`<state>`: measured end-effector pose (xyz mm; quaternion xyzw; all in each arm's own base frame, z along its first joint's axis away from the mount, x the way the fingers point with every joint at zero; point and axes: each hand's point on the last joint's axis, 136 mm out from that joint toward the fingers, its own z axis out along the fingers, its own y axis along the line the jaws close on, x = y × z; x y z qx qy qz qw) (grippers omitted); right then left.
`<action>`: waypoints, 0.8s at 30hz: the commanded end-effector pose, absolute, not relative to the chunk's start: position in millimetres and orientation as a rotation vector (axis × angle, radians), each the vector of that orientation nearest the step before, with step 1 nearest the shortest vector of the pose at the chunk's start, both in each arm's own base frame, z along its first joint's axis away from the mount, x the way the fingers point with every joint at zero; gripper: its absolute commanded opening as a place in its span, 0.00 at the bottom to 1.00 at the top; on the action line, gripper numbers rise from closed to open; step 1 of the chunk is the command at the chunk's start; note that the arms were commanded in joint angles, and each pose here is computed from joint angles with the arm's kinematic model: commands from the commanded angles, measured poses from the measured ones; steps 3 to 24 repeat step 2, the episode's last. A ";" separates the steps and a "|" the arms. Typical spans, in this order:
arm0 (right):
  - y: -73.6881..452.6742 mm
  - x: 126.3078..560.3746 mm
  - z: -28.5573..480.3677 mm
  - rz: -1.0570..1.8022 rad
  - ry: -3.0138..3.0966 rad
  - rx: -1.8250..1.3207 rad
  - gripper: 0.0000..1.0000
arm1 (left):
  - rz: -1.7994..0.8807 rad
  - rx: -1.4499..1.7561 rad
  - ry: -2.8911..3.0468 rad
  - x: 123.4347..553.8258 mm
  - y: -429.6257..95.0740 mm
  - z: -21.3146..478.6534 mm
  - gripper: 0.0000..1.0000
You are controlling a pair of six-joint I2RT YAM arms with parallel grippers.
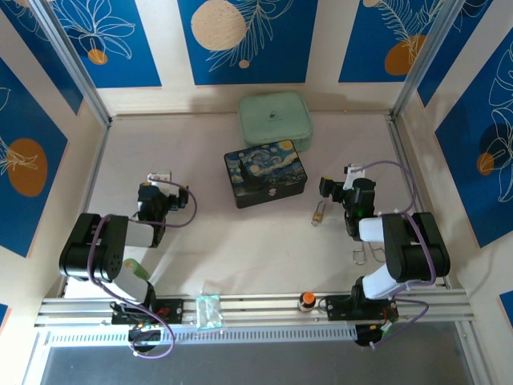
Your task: Unlock the padlock with the key
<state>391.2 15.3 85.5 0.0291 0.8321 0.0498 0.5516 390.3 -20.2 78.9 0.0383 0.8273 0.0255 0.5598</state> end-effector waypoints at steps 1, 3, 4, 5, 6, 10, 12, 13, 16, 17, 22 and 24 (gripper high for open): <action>15.4 397.5 94.7 0.116 1.941 0.048 0.99 | 0.055 0.090 1.899 396.4 -18.8 92.1 1.00; 16.8 397.3 95.9 0.117 1.937 0.040 0.99 | 0.054 0.090 1.900 396.3 -18.8 92.0 0.99; 16.8 397.3 95.9 0.117 1.937 0.040 0.99 | 0.054 0.090 1.900 396.3 -18.8 92.0 0.99; 16.8 397.3 95.9 0.117 1.937 0.040 0.99 | 0.054 0.090 1.900 396.3 -18.8 92.0 0.99; 16.8 397.3 95.9 0.117 1.937 0.040 0.99 | 0.054 0.090 1.900 396.3 -18.8 92.0 0.99; 16.8 397.3 95.9 0.117 1.937 0.040 0.99 | 0.054 0.090 1.900 396.3 -18.8 92.0 0.99; 16.8 397.3 95.9 0.117 1.937 0.040 0.99 | 0.054 0.090 1.900 396.3 -18.8 92.0 0.99; 16.8 397.3 95.9 0.117 1.937 0.040 0.99 | 0.054 0.090 1.900 396.3 -18.8 92.0 0.99; 16.8 397.3 95.9 0.117 1.937 0.040 0.99 | 0.054 0.090 1.900 396.3 -18.8 92.0 0.99; 16.8 397.3 95.9 0.117 1.937 0.040 0.99 | 0.054 0.090 1.900 396.3 -18.8 92.0 0.99; 16.8 397.3 95.9 0.117 1.937 0.040 0.99 | 0.054 0.090 1.900 396.3 -18.8 92.0 0.99; 16.8 397.3 95.9 0.117 1.937 0.040 0.99 | 0.054 0.090 1.900 396.3 -18.8 92.0 0.99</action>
